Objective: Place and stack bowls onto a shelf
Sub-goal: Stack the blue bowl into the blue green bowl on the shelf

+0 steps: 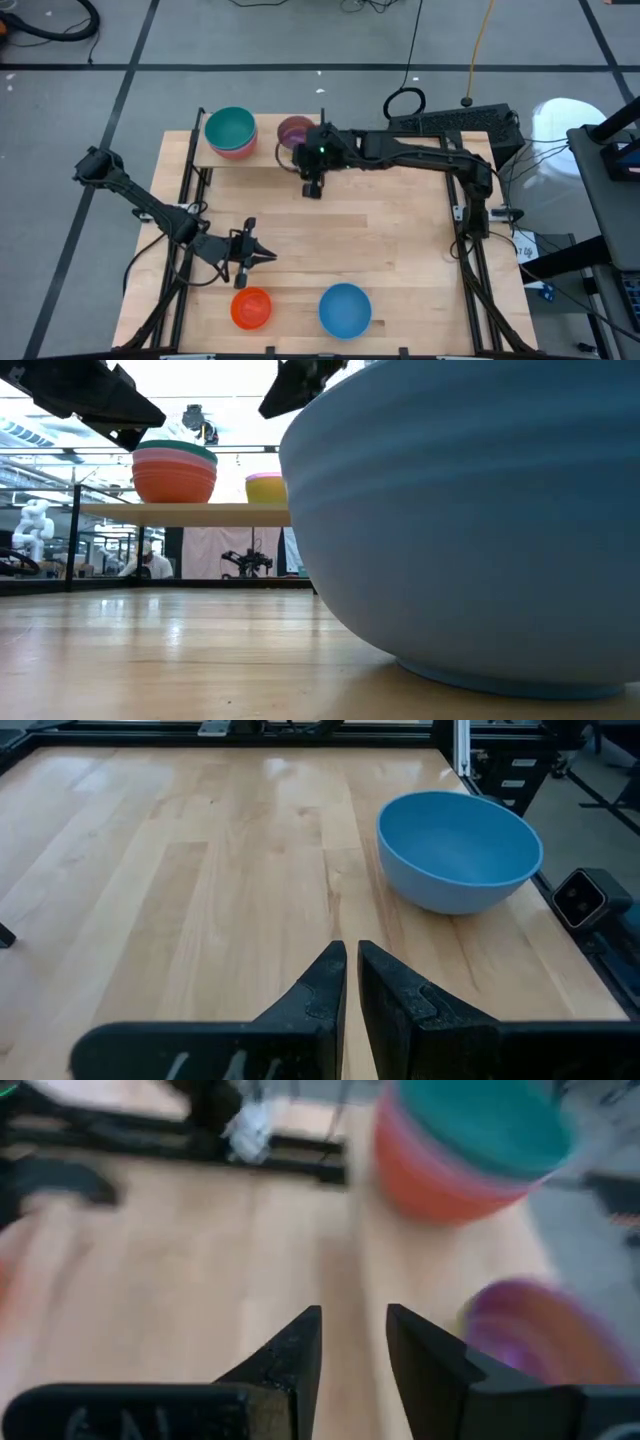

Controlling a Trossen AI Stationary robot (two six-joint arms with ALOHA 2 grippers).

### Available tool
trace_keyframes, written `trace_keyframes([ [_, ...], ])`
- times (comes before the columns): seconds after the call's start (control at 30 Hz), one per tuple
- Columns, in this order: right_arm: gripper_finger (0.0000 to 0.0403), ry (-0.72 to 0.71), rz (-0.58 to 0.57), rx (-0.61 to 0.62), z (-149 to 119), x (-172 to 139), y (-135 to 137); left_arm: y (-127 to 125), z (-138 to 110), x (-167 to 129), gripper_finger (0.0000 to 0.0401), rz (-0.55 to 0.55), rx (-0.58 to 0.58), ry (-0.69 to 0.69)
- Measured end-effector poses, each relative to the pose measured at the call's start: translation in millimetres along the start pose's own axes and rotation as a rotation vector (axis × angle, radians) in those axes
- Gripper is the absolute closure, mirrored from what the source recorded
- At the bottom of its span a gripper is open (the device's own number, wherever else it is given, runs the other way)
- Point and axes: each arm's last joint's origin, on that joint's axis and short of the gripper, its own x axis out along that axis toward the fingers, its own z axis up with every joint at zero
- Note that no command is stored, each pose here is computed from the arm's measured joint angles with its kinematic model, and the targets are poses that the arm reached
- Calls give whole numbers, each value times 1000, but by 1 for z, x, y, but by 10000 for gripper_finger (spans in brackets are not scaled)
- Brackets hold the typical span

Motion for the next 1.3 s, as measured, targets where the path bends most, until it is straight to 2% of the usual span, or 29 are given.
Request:
trace_keyframes([
  [0.1, 293, 40, 54, 28, 2, -11, 24, -1, 1, 0, 366, -1, -8, -12],
  [0.2, 293, 101, 110, 61, 0, -23, 49, 1, 0, 0, 366, 50, -77, -16],
  [0.33, 293, 164, 166, 105, -1, -33, 89, 1, -1, -1, 366, 52, -75, -4],
  [0.53, 293, 194, 60, 80, -11, -44, 148, -3, 3, -2, 366, 13, -45, -11],
  [0.67, 293, 200, 55, 109, -26, -45, 179, -8, 9, 5, 366, 31, -7, 50],
  [0.9, 293, 188, 100, 126, -59, -41, 214, -28, 27, 34, 366, 18, 154, 170],
  [1.1, 293, 158, 114, 202, -90, -53, 222, -45, 38, 58, 364, -92, 260, 210],
  [1.2, 293, 140, 99, 253, -112, -63, 225, -54, 44, 70, 344, -188, 322, 226],
  [1.3, 293, 60, 104, 326, -129, -74, 226, -62, 48, 84, 302, -244, 399, 236],
])
